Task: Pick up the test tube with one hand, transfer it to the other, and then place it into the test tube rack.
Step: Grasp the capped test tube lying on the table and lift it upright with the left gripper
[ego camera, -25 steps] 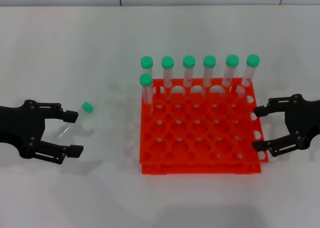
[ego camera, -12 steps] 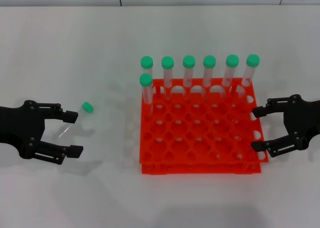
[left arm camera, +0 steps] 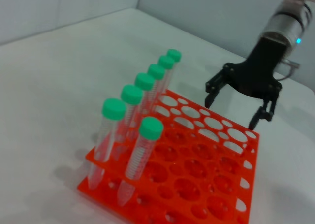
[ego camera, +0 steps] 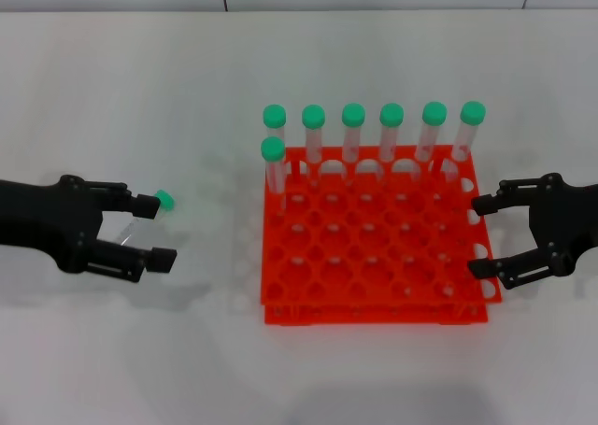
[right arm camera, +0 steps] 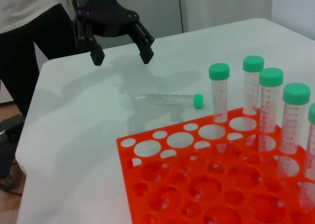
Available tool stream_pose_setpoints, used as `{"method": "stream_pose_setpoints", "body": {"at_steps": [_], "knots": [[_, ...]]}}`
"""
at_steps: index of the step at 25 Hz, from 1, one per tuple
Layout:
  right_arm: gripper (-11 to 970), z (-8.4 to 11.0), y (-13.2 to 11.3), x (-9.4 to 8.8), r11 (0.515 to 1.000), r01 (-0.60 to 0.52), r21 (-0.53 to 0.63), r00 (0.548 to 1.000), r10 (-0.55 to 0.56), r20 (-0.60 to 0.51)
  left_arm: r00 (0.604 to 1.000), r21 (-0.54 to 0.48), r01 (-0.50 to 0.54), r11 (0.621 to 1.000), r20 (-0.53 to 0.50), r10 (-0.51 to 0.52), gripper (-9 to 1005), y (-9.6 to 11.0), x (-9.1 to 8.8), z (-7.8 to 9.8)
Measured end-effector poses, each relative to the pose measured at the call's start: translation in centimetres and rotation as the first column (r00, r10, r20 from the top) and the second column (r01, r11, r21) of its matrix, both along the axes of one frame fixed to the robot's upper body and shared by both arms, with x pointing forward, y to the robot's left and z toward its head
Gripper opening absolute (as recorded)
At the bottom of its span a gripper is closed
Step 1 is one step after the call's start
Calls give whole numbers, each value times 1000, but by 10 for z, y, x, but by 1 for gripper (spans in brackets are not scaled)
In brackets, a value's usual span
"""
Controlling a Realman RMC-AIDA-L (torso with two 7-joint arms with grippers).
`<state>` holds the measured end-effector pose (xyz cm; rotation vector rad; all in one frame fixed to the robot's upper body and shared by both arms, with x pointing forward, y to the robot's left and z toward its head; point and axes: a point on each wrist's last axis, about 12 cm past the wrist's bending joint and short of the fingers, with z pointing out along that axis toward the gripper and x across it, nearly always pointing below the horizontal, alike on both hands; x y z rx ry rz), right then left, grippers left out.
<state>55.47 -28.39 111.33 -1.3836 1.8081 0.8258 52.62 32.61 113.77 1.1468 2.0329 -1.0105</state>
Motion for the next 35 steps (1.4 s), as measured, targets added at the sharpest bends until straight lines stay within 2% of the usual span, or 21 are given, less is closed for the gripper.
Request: {"method": "stream_pose_setpoints", "body": {"at_steps": [9, 15, 19, 23, 28, 35], "knots": [[869, 0, 0, 1, 1000, 0, -3, 1000, 0, 22, 984, 32, -72, 997, -159, 77, 875, -8, 12, 24], [869, 1, 0, 1, 1000, -1, -5, 1000, 2, 30, 943, 147, -140, 979, -282, 177, 873, -11, 26, 34], [868, 1, 0, 2, 1000, -5, -7, 999, 5, 34, 902, 259, -173, 950, -345, 259, 872, -13, 36, 40], [868, 1, 2, 2, 1000, -17, -6, 999, 17, 50, 884, 379, -138, 915, -369, 286, 871, -22, 42, 40], [868, 2, 5, 3, 1000, -24, -5, 998, 24, 59, 868, 520, -129, 844, -352, 350, 870, -30, 51, 40], [868, 1, 7, 4, 1000, -24, -6, 998, 24, 62, 863, 597, -154, 787, -306, 401, 868, -37, 60, 40]]}}
